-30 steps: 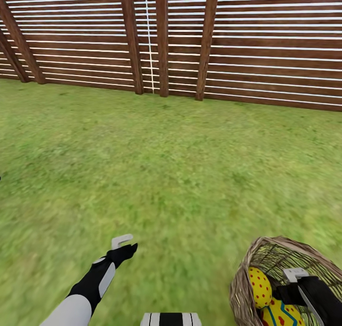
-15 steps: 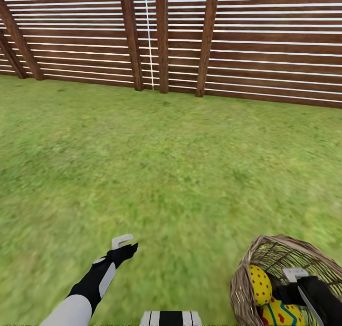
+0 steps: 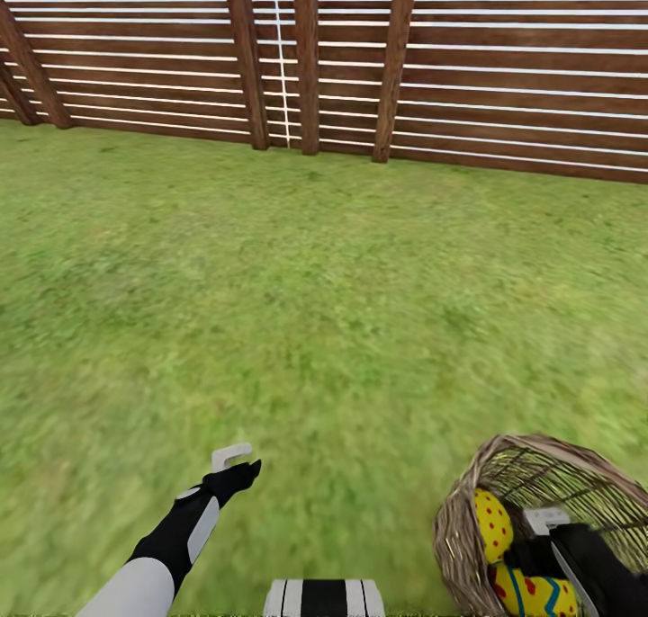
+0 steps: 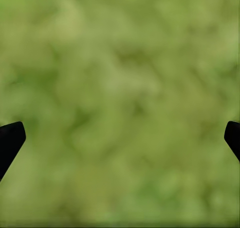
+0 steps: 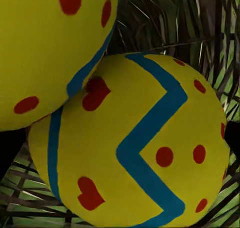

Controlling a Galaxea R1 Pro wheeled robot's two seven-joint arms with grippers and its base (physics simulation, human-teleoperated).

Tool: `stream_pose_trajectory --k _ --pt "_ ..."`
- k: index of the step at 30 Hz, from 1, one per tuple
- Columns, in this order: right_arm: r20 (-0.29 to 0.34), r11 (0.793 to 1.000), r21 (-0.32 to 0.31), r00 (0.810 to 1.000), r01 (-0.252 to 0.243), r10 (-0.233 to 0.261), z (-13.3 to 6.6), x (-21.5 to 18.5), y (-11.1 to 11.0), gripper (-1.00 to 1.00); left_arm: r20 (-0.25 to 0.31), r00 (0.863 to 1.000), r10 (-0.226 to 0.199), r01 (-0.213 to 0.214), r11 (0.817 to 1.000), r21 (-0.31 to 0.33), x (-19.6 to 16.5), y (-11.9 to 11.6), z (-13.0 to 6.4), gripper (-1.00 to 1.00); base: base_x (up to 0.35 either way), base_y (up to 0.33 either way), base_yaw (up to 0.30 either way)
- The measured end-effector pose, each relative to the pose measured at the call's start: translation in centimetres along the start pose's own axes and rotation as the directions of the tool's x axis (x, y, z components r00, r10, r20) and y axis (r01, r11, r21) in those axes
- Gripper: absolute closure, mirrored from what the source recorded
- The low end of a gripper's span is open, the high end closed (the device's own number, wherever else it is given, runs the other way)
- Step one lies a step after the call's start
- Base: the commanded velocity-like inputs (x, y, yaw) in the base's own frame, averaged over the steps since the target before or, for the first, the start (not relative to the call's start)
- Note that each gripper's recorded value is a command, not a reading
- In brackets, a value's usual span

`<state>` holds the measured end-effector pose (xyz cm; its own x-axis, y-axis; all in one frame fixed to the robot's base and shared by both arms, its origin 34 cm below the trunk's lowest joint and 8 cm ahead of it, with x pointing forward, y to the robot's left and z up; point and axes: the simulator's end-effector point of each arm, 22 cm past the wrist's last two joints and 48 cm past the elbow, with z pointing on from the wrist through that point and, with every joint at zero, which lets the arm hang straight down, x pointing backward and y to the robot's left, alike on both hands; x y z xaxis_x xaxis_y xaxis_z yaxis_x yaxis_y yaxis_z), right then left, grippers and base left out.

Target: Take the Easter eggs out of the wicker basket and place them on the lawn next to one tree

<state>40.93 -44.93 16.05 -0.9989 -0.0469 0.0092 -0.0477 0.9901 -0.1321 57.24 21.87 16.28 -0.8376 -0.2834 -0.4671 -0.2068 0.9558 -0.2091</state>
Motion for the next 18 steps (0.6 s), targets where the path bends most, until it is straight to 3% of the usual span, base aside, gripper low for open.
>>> stream_pose_trajectory --k 18 --pt "-0.039 1.0 0.017 0.999 -0.005 0.006 1.2 1.4 -1.4 -1.0 -0.047 0.999 -0.006 0.006 1.0 -0.007 2.6 0.3 1.2 -1.0 0.0 0.0 0.0"
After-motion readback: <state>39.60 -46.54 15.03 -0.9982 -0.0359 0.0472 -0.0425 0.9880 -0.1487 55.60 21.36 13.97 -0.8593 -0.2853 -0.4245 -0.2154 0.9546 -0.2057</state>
